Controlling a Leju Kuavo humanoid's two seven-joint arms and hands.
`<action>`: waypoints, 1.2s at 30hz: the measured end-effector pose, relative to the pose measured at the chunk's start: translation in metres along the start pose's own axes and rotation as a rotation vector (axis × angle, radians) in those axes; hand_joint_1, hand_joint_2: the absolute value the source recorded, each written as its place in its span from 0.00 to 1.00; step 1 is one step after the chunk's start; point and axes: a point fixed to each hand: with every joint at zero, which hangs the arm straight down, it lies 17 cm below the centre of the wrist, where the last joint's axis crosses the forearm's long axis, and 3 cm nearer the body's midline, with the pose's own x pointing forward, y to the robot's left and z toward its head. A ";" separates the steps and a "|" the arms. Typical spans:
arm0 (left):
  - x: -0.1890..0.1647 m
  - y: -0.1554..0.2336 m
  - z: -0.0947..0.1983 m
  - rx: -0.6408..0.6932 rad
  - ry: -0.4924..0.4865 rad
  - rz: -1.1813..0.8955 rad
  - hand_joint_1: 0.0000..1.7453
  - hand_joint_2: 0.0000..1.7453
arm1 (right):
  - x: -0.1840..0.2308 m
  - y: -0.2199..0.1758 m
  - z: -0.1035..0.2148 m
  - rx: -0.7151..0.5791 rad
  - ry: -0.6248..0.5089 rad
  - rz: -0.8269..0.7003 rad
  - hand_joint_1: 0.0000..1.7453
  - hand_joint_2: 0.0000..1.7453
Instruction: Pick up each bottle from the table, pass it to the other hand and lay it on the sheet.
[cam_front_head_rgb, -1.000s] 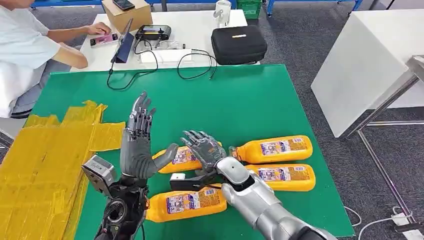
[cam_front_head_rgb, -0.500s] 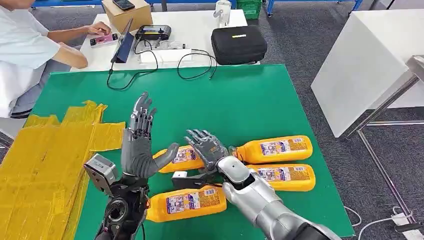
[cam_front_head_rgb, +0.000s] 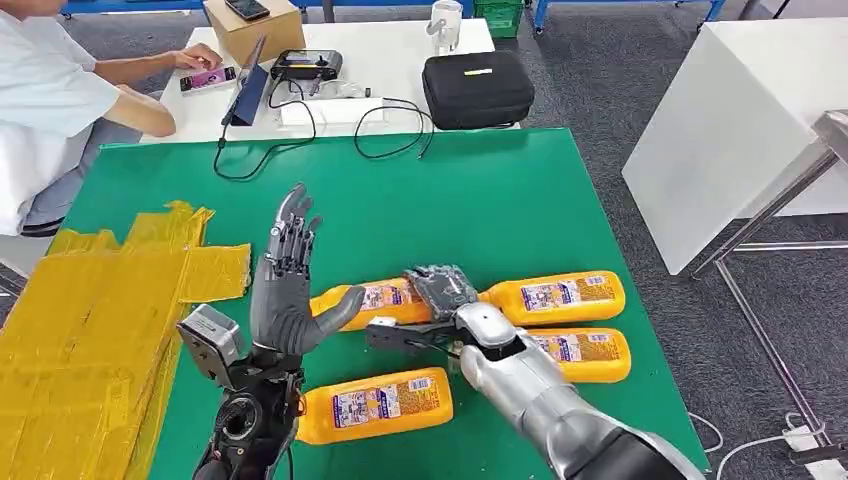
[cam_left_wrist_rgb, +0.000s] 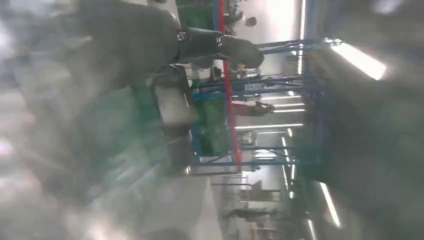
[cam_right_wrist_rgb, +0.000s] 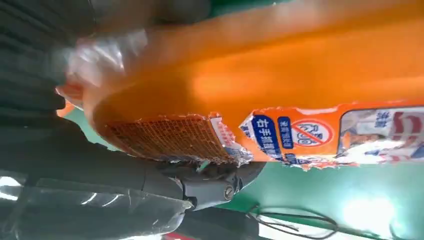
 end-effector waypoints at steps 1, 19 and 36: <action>0.000 0.000 0.000 0.000 0.000 0.000 0.00 1.00 | -0.001 0.000 0.000 0.000 0.003 -0.006 0.84 1.00; -0.005 0.001 0.009 0.014 0.025 -0.001 0.00 1.00 | -0.033 -0.087 0.011 -0.449 0.067 -0.298 1.00 1.00; -0.003 -0.005 0.012 0.010 0.021 0.001 0.00 1.00 | -0.071 -0.169 0.063 -0.877 0.084 -0.570 1.00 1.00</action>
